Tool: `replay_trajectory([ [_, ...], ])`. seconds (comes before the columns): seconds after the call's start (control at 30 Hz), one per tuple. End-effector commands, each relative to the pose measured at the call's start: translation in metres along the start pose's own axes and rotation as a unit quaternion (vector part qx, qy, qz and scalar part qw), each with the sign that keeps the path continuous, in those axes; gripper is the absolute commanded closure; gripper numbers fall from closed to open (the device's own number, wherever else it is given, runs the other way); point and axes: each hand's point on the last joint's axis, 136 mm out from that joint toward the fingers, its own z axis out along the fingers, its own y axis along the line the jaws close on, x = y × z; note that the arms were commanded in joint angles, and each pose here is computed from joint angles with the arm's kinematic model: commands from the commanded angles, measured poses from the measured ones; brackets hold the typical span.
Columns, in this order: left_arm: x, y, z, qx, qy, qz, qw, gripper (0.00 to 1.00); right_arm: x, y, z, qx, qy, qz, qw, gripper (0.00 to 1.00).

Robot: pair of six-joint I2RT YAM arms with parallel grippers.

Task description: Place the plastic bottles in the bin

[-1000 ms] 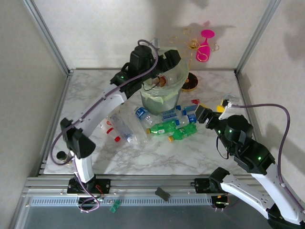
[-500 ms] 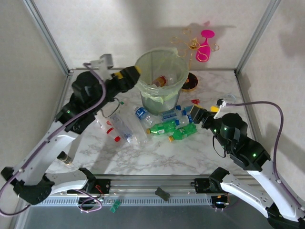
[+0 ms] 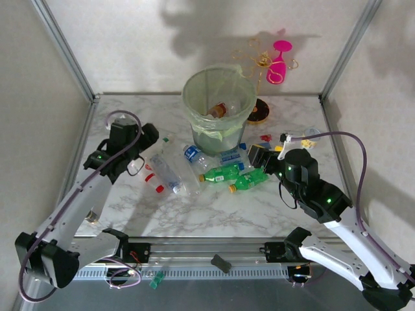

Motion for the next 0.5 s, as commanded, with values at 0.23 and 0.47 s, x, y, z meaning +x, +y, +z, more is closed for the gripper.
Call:
replay_trajectory([
  [0.23,0.022,0.093,0.052,-0.173,0.032,-0.063,0.982,0.18,0.004,-0.002,0.001,-0.003,-0.004,0.000,1.000,0.15],
  [0.47,0.041,0.102,0.075,-0.168,0.051,-0.087,0.981,0.20,0.010,-0.005,0.003,-0.001,-0.003,-0.001,1.000,0.15],
])
